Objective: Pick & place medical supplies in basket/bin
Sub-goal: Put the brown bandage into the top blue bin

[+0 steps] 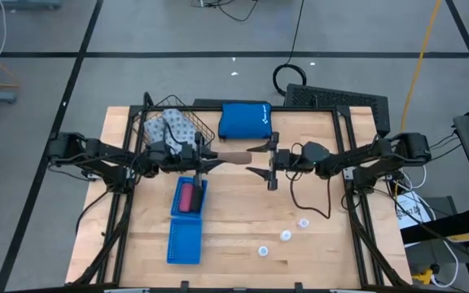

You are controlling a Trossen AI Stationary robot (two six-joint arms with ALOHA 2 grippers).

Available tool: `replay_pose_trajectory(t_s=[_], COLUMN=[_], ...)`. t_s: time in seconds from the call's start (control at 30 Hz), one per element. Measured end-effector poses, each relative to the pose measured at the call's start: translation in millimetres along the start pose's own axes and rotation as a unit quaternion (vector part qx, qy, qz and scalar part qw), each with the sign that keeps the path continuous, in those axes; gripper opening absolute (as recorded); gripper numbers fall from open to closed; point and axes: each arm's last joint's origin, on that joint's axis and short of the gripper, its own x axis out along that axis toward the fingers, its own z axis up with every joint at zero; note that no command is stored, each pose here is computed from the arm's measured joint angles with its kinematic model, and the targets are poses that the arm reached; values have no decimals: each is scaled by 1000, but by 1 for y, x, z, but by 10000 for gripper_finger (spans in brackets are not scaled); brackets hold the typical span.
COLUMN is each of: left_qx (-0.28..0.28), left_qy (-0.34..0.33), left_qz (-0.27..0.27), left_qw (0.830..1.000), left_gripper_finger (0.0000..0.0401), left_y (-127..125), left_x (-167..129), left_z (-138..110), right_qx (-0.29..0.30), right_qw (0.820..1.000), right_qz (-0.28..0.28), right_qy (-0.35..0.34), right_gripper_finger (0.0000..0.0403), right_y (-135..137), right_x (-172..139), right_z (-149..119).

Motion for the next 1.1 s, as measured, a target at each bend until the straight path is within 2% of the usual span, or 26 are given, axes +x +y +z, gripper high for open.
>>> replay_pose_trajectory(t_s=[0.13, 0.5, 0.6, 0.7, 0.8, 0.9, 1.1], left_qx=[1, -4, -18, -58, -61, -40, -14], left_qy=[1, 2, 7, 20, 66, 144, 312], left_qz=[-3, -4, 9, 31, 31, 43, 82], left_qw=[1000, 1000, 1000, 998, 995, 988, 946], left_gripper_finger=[47, 49, 64, 93, 124, 150, 184], left_y=[0, 0, 0, 0, -2, -4, -4], left_x=[0, 0, 0, -1, 1, 5, 17], left_z=[0, 0, -1, -2, 4, 21, 72], right_qx=[0, 0, 0, 8, 12, 10, 6], right_qw=[1000, 1000, 999, 999, 998, 998, 997], right_qz=[1, 0, 1, 1, 6, 8, 7], right_qy=[14, 20, 32, 50, 65, 69, 81], right_gripper_finger=[222, 86, 61, 39, 26, 26, 26], right_y=[0, 0, 0, 0, 1, 1, -1], right_x=[0, 0, 0, -1, -2, -3, -4], right_z=[-3, -4, -6, -9, -10, -9, -10])
